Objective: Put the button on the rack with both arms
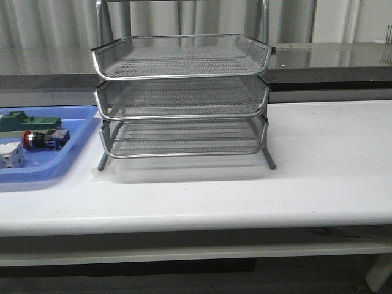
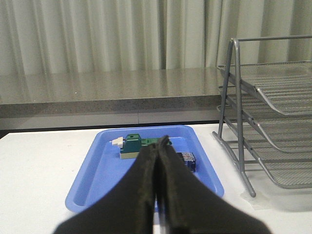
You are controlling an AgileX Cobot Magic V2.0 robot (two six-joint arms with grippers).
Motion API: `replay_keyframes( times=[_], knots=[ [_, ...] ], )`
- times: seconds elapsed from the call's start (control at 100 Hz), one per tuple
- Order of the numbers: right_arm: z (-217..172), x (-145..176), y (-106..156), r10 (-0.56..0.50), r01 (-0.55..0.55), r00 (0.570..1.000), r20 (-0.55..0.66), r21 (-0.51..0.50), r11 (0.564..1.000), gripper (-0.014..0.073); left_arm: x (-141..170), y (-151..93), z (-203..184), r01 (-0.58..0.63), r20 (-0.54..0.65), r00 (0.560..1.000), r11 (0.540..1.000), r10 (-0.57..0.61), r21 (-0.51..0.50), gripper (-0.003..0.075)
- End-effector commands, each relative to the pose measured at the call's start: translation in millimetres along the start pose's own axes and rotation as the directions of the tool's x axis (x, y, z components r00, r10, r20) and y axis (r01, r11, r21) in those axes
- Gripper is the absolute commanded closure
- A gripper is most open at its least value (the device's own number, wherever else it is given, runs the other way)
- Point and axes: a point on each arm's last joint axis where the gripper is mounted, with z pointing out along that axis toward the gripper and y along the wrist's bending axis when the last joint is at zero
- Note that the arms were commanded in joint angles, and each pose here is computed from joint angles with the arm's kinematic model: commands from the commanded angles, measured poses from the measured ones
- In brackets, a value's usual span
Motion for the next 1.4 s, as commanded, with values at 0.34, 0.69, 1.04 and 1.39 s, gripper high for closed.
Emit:
replay_keyframes(
  times=[0.34, 0.69, 1.04, 1.39],
  knots=[
    [-3.4, -15.5, 0.5, -0.007, 0.007, 0.992, 0.126, 0.001, 1.000, 0.0664, 9.5, -0.7, -1.4, 0.021, 0.059, 0.998, 1.000, -0.021, 0.009, 0.0741],
    [-3.5, -15.9, 0.5, -0.007, 0.007, 0.991, 0.131, 0.001, 1.000, 0.0664, 9.5, -0.7, -1.4, 0.021, 0.059, 0.998, 1.000, -0.021, 0.009, 0.0741],
    [-7.5, -33.9, 1.4, -0.007, 0.008, 0.964, 0.267, -0.004, 1.000, 0.0664, 9.5, -0.7, -1.4, 0.021, 0.059, 0.998, 1.000, -0.021, 0.009, 0.0741],
    [-7.0, -97.8, 6.6, 0.019, -0.018, 0.996, 0.084, -0.008, 1.000, 0.0664, 9.5, -0.7, -1.4, 0.021, 0.059, 0.998, 1.000, -0.021, 0.009, 0.0741]
  ],
)
